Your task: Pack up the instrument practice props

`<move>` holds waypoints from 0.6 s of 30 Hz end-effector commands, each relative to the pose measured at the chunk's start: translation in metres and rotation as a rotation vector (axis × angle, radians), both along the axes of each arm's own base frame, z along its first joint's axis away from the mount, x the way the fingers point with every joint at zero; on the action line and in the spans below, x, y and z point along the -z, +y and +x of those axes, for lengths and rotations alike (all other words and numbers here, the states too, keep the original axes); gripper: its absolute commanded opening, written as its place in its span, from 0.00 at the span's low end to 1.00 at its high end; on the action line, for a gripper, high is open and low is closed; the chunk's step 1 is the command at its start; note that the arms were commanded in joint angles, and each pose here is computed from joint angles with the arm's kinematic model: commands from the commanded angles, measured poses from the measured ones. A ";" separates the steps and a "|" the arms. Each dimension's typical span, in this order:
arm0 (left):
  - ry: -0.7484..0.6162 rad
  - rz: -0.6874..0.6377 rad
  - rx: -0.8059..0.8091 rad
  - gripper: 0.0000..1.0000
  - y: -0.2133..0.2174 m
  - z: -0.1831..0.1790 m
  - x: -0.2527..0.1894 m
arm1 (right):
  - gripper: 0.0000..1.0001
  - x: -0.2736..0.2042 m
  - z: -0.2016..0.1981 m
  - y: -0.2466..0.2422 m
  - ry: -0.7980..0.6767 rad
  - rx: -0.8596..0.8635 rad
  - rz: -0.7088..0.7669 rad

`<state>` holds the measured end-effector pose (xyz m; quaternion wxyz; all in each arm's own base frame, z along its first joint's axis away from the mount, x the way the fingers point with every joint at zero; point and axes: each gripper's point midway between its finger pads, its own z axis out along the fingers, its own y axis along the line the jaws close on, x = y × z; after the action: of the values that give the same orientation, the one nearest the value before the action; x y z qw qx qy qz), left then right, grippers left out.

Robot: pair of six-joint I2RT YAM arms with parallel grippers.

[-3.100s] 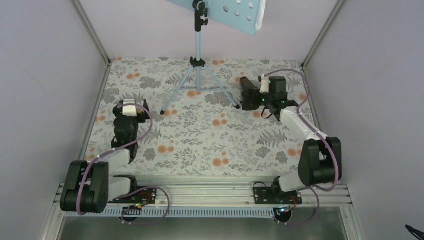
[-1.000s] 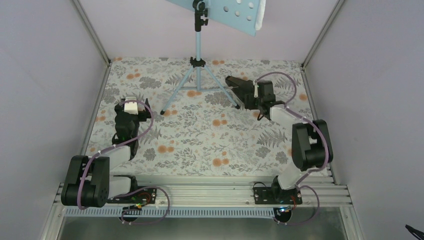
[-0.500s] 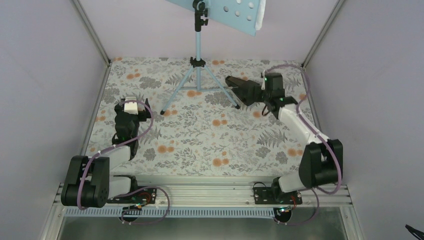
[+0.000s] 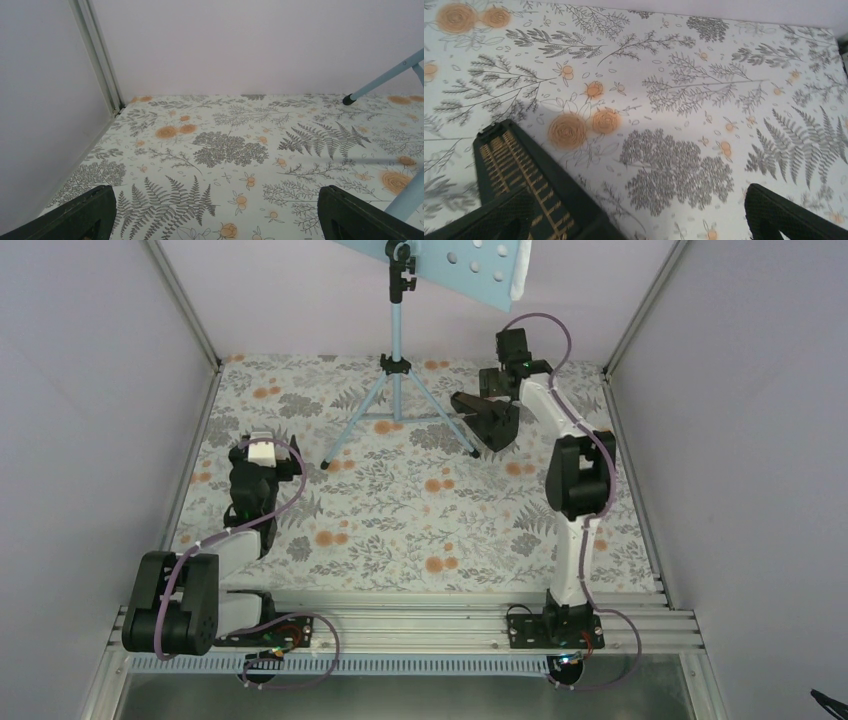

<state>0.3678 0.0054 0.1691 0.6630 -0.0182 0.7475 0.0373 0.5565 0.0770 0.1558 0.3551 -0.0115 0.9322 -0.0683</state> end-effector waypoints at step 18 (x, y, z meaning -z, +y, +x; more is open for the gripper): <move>-0.005 0.013 -0.003 1.00 -0.001 0.006 -0.008 | 1.00 0.051 -0.083 -0.005 0.250 -0.002 -0.097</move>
<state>0.3698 0.0056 0.1677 0.6565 -0.0181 0.7531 0.0389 0.5182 0.0889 0.0993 0.2614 -0.0584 0.9597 -0.0844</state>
